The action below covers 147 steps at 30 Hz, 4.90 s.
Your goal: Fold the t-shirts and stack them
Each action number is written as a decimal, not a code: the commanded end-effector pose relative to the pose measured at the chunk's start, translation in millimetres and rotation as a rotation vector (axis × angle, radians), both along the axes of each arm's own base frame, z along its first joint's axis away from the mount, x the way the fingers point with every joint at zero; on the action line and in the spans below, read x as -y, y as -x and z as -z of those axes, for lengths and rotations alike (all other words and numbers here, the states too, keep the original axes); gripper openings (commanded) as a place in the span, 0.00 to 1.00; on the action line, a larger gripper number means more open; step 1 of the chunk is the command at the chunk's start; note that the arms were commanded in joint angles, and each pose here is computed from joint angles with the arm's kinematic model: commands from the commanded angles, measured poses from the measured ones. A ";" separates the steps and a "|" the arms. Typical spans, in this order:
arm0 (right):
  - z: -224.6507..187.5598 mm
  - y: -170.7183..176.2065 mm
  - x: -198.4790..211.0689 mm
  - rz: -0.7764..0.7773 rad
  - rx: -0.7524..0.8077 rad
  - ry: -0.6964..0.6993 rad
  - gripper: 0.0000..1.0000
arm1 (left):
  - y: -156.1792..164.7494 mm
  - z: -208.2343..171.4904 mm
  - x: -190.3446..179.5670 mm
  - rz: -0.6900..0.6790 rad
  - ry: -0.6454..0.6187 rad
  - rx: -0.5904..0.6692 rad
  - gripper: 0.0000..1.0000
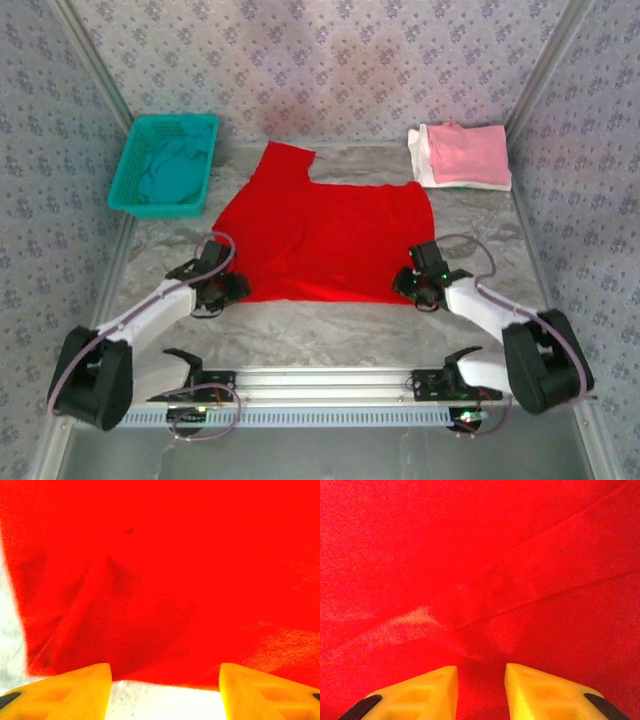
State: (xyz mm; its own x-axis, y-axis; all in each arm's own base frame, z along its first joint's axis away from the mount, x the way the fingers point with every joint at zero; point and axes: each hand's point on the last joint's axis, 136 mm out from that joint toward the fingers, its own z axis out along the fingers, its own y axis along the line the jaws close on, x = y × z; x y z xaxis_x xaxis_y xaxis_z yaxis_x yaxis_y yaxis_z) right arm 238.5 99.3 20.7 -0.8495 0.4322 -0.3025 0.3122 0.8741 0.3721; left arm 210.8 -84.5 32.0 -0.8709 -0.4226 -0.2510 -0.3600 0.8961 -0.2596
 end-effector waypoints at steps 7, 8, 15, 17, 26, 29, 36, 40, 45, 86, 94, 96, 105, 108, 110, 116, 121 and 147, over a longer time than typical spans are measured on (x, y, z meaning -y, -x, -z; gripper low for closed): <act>5.5 59.5 31.4 0.192 -0.101 0.007 0.34 | 47.1 -8.3 -5.8 -0.056 0.071 -0.061 0.54; 0.8 56.4 30.2 0.184 -0.090 0.005 0.35 | 44.4 -14.2 -5.1 -0.050 0.073 -0.043 0.53; -43.3 -5.3 19.7 0.058 0.031 0.065 0.41 | -34.5 -79.5 25.2 0.149 0.060 0.187 0.52; -53.9 -28.4 14.8 0.037 0.069 0.066 0.43 | -59.8 -74.0 37.9 0.199 0.055 0.170 0.52; -112.7 -123.8 8.4 -0.015 0.239 0.086 0.51 | -102.3 -16.8 52.8 0.165 0.041 0.084 0.46; -129.6 -149.3 22.4 0.025 0.287 0.068 0.53 | -92.3 -2.9 43.4 0.129 0.015 0.048 0.46; -152.7 -190.1 53.6 0.082 0.338 0.009 0.54 | -39.4 21.3 13.5 -0.014 -0.003 -0.011 0.47; -156.5 -199.5 55.6 0.087 0.364 -0.004 0.54 | -3.4 28.3 4.1 -0.050 -0.021 -0.044 0.48; -149.4 -205.7 51.8 0.079 0.351 -0.015 0.54 | 7.4 16.2 10.1 -0.029 -0.013 0.003 0.51; -100.2 -239.1 0.7 -0.232 0.210 0.024 0.51 | -463.4 -36.5 77.2 0.235 0.025 0.451 0.69; -102.5 -229.7 -3.5 -0.230 0.233 -0.075 0.50 | -472.0 -12.7 86.6 0.176 0.167 0.447 0.66; -104.9 -227.9 -4.8 -0.234 0.240 -0.100 0.50 | -473.6 -7.1 87.4 0.163 0.193 0.445 0.66; -105.0 -226.2 4.4 -0.205 0.248 -0.143 0.49 | -474.0 -1.9 97.9 0.183 0.262 0.446 0.37; -103.0 -226.1 5.6 -0.199 0.245 -0.151 0.49 | -471.4 -2.0 103.0 0.200 0.270 0.441 0.22; -103.9 -226.6 5.3 -0.200 0.247 -0.155 0.49 | -466.1 -1.0 106.4 0.221 0.274 0.421 0.19; -99.9 -227.5 9.4 -0.186 0.236 -0.152 0.49 | -449.4 -11.4 126.0 0.314 0.248 0.397 0.02; -96.6 -228.8 9.9 -0.182 0.229 -0.152 0.49 | -447.9 -43.3 129.9 0.334 0.242 0.434 0.00; -85.8 -242.6 9.9 -0.206 0.171 -0.022 0.50 | -439.8 -119.9 93.1 0.352 -0.101 0.520 0.63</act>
State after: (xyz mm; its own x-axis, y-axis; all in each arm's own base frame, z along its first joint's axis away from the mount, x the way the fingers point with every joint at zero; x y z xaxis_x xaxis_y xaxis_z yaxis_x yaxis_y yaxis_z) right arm 479.8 85.7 107.5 -0.8482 0.2887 -0.4442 0.0735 0.8945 0.4410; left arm 651.4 -192.5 172.0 -0.6841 -0.1128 -0.7206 0.1573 0.9419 -0.2967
